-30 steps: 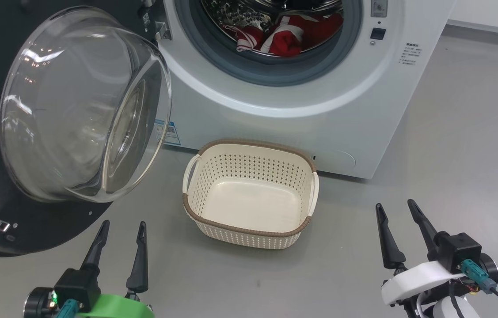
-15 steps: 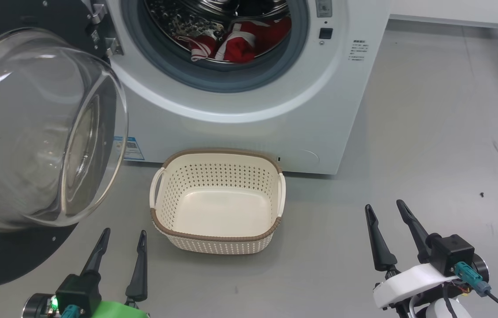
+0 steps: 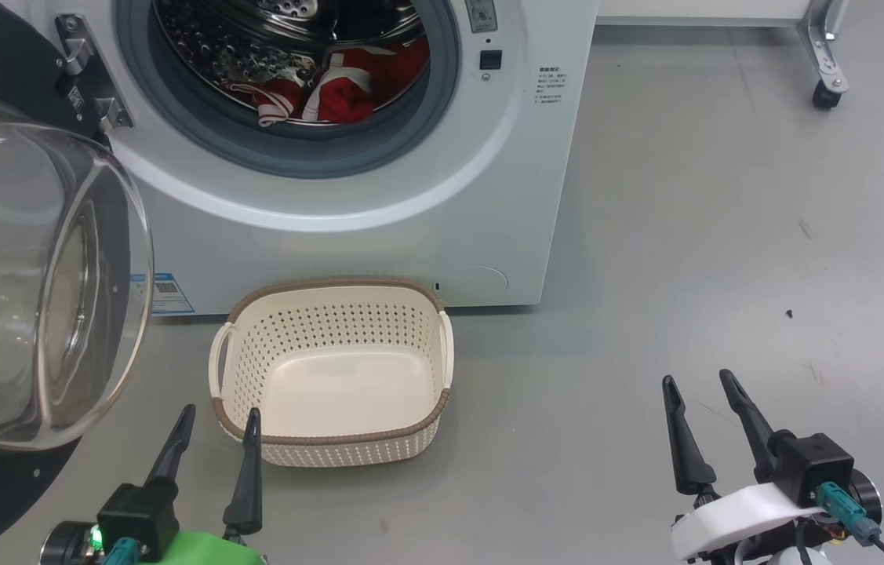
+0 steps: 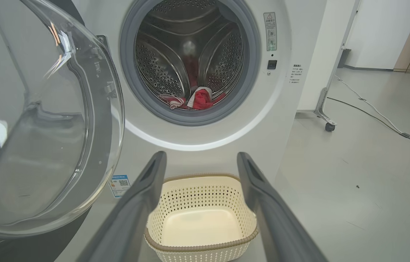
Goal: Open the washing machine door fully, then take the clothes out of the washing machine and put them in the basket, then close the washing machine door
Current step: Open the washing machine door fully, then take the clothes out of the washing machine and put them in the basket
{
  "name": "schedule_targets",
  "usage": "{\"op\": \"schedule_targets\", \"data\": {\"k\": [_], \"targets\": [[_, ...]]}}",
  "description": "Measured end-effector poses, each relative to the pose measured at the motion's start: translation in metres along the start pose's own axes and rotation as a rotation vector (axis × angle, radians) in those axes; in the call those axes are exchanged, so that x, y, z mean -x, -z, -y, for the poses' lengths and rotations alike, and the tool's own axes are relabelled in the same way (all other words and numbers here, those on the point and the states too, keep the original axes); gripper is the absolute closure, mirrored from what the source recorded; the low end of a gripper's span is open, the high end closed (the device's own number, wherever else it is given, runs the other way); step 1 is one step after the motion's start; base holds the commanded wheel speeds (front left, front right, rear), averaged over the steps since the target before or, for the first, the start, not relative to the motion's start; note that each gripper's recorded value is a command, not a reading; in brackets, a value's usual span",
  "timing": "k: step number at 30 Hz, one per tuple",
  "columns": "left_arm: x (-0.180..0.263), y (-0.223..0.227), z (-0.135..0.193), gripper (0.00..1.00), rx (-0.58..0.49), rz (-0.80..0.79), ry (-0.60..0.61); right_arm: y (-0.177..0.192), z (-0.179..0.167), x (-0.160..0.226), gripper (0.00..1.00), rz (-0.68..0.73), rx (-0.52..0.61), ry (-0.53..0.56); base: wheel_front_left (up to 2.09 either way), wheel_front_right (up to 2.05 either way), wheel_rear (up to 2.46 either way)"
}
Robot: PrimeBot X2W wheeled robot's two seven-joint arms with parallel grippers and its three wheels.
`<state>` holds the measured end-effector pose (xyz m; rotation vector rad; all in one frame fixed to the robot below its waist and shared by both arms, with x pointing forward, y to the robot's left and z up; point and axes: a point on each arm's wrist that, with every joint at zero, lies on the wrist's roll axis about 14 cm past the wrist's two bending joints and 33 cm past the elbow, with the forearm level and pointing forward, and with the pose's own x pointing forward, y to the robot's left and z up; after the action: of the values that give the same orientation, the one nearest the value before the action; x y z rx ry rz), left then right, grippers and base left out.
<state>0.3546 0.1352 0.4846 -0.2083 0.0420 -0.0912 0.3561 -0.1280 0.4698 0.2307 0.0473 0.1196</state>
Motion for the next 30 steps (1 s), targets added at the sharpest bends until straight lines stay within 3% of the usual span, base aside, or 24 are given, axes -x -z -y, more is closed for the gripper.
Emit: {"op": "schedule_targets", "data": {"k": [30], "targets": [[0.002,0.003,0.007,0.00,0.001,-0.028,0.021,-0.005,0.008,0.011,0.00,0.017,0.002,0.041,0.00,0.00,0.00]]}}
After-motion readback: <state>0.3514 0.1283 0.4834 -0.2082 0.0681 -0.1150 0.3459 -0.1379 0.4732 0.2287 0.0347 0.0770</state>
